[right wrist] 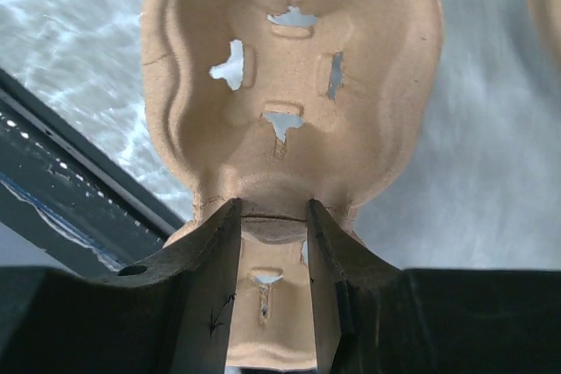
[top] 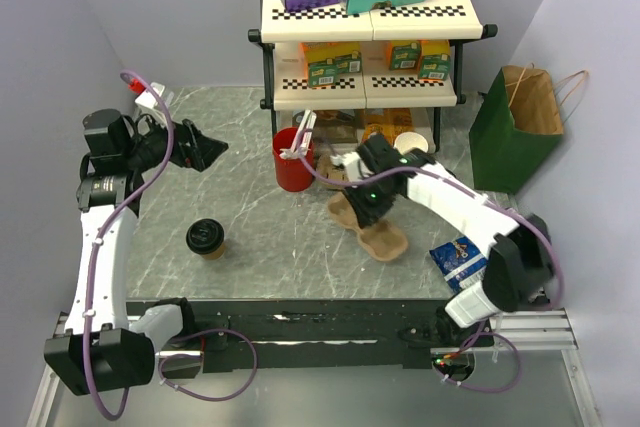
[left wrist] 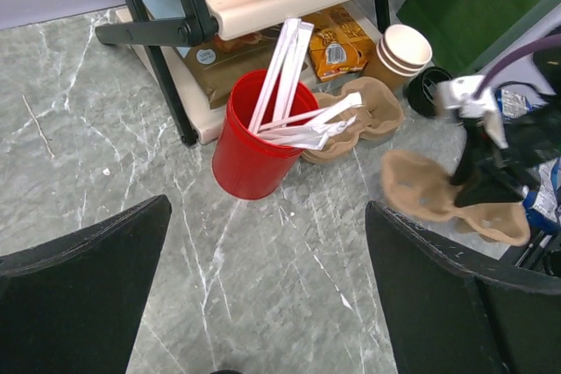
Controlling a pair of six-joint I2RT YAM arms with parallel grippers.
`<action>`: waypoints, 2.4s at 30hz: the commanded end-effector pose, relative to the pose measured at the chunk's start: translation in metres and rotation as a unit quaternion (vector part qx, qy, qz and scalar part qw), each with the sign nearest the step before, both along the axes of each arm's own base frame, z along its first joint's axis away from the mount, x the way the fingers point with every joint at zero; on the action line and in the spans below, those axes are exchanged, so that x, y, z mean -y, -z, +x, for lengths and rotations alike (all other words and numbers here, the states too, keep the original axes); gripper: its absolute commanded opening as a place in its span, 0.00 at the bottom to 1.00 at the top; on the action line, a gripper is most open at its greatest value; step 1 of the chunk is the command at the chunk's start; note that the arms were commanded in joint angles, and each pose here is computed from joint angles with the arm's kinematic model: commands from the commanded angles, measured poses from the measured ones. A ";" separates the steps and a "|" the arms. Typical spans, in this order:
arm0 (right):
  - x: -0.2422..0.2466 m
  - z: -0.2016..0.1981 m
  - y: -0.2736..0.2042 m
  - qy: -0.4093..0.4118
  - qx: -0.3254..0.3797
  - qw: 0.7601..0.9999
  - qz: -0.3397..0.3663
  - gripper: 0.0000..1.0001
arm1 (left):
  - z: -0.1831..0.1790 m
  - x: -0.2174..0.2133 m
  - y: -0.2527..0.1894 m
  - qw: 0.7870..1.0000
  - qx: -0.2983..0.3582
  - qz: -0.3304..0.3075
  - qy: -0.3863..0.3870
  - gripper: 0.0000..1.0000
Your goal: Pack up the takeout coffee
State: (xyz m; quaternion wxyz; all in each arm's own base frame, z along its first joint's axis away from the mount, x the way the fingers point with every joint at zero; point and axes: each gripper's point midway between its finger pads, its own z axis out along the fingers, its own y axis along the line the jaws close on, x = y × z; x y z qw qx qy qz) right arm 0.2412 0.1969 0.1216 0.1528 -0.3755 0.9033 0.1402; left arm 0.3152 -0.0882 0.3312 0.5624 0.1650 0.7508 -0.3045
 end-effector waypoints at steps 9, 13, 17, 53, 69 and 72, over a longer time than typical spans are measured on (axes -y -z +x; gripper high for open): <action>0.107 -0.030 0.036 0.388 -0.097 0.915 -0.055 0.00 | 0.010 -0.001 -0.021 1.000 0.014 -0.002 -0.014 0.99; 0.118 -0.032 0.044 0.416 -0.096 0.902 -0.071 0.00 | 0.013 -0.004 -0.020 1.000 0.011 0.007 -0.019 0.99; 0.131 -0.037 0.052 0.436 -0.098 0.890 -0.092 0.00 | 0.014 -0.005 -0.022 1.000 0.012 0.007 -0.022 0.99; 0.212 0.118 -0.218 0.349 0.379 0.855 -0.060 0.74 | 0.037 0.065 -0.062 0.991 0.074 -0.026 0.112 0.99; 0.325 0.153 -0.217 0.420 0.335 0.827 -0.166 0.77 | 0.005 0.070 -0.048 0.989 0.082 -0.020 0.123 0.99; 0.340 0.159 -0.204 0.426 0.312 0.832 -0.171 0.79 | 0.005 0.070 -0.044 0.989 0.078 -0.019 0.121 0.99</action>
